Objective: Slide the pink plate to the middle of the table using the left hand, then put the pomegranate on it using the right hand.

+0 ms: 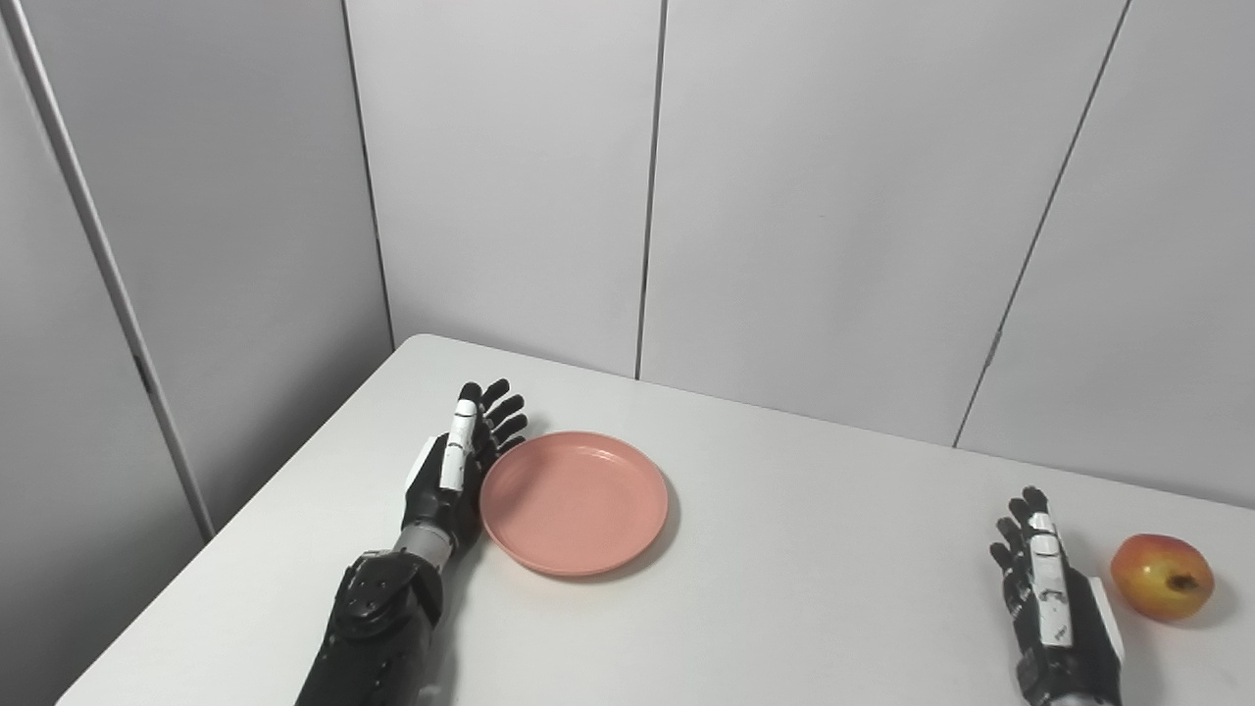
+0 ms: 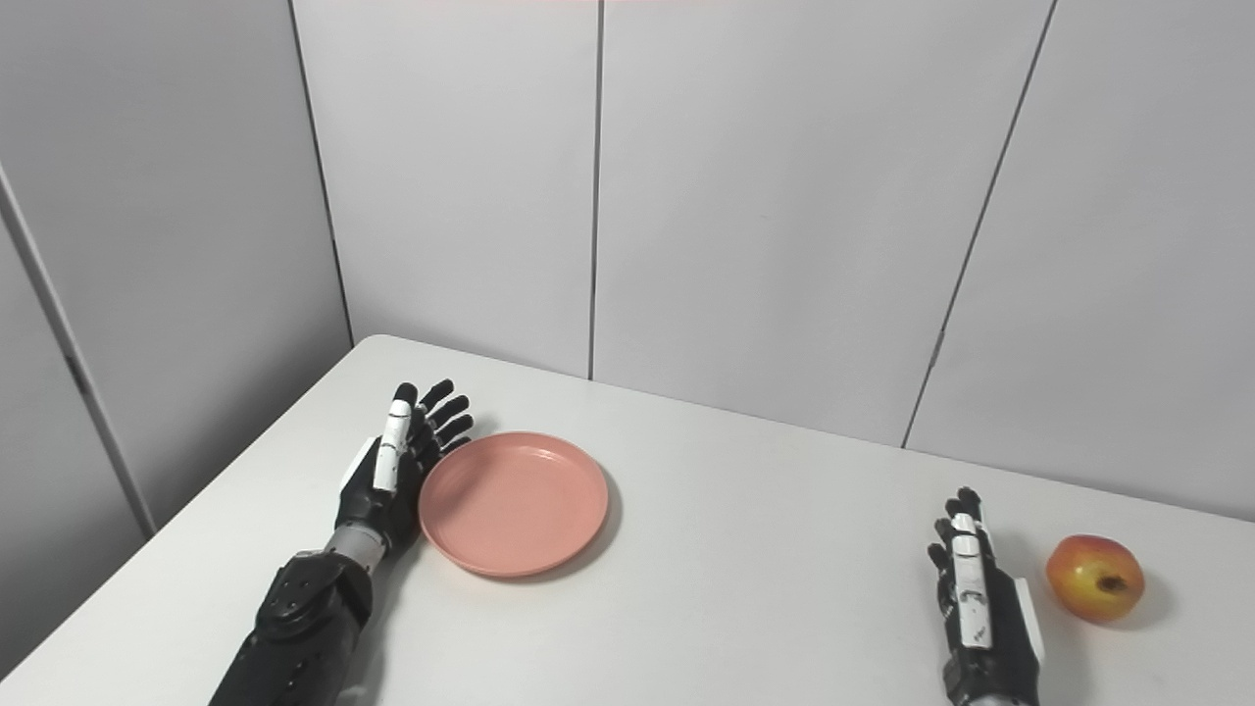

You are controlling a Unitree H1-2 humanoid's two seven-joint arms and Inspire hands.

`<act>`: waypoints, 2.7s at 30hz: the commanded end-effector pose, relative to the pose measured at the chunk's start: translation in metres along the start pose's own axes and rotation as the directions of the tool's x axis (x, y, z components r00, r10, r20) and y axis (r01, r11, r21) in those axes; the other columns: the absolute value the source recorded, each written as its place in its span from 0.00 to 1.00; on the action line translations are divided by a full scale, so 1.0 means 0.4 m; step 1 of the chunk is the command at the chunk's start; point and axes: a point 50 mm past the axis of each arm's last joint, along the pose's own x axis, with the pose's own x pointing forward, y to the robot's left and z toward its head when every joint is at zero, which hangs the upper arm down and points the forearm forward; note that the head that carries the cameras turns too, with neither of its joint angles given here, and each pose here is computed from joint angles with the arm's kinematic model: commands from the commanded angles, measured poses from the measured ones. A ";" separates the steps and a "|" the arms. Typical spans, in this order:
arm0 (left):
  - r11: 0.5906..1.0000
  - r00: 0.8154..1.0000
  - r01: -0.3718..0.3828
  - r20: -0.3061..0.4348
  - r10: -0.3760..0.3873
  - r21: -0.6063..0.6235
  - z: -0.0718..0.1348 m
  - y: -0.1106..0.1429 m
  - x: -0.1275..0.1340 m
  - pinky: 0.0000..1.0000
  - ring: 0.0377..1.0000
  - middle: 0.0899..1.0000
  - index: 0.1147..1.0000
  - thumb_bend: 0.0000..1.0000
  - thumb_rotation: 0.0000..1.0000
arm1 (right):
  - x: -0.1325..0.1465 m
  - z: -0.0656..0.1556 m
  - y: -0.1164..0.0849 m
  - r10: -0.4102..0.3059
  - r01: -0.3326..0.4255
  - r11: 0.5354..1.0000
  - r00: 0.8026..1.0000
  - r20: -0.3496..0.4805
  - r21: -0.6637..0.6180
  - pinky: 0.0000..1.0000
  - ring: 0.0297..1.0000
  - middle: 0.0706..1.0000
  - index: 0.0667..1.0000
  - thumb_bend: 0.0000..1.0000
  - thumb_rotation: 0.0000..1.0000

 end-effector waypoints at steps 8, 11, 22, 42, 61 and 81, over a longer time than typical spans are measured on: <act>0.998 0.999 0.055 0.000 -0.055 0.021 0.004 -0.081 0.020 0.92 0.92 0.90 0.89 0.64 1.00 | 0.011 0.016 0.001 0.004 -0.003 1.000 0.999 0.050 -0.012 1.00 0.99 1.00 1.00 0.45 0.93; 0.998 0.998 0.063 -0.013 -0.062 0.031 -0.006 -0.105 0.022 0.92 0.92 0.90 0.89 0.62 1.00 | 0.016 0.011 0.005 0.004 -0.003 1.000 0.999 0.043 -0.007 1.00 0.99 1.00 1.00 0.46 0.94; 0.992 0.994 0.109 -0.034 -0.107 0.060 -0.021 -0.160 0.021 0.91 0.92 0.90 0.89 0.61 1.00 | 0.018 0.011 0.020 -0.008 0.008 1.000 0.999 0.035 -0.004 1.00 0.97 0.98 0.98 0.46 0.94; 0.982 0.981 0.189 -0.059 -0.187 0.024 -0.035 -0.192 -0.007 0.94 0.94 0.93 0.93 0.60 1.00 | 0.021 0.025 0.122 -0.006 0.006 1.000 0.999 0.044 -0.014 0.99 0.96 0.97 0.97 0.56 0.91; 0.967 0.963 0.256 -0.081 -0.256 -0.008 -0.068 -0.250 -0.064 0.97 0.97 0.97 0.96 0.61 1.00 | 0.011 0.018 0.144 -0.013 0.014 1.000 1.000 0.025 -0.016 0.99 0.97 0.98 0.96 0.55 0.92; 0.966 0.965 0.258 -0.045 -0.259 -0.011 -0.090 -0.369 -0.103 0.93 0.94 0.93 0.93 0.57 1.00 | -0.013 0.034 0.089 0.010 -0.010 1.000 1.000 0.016 -0.001 0.97 0.95 0.96 0.95 0.53 0.90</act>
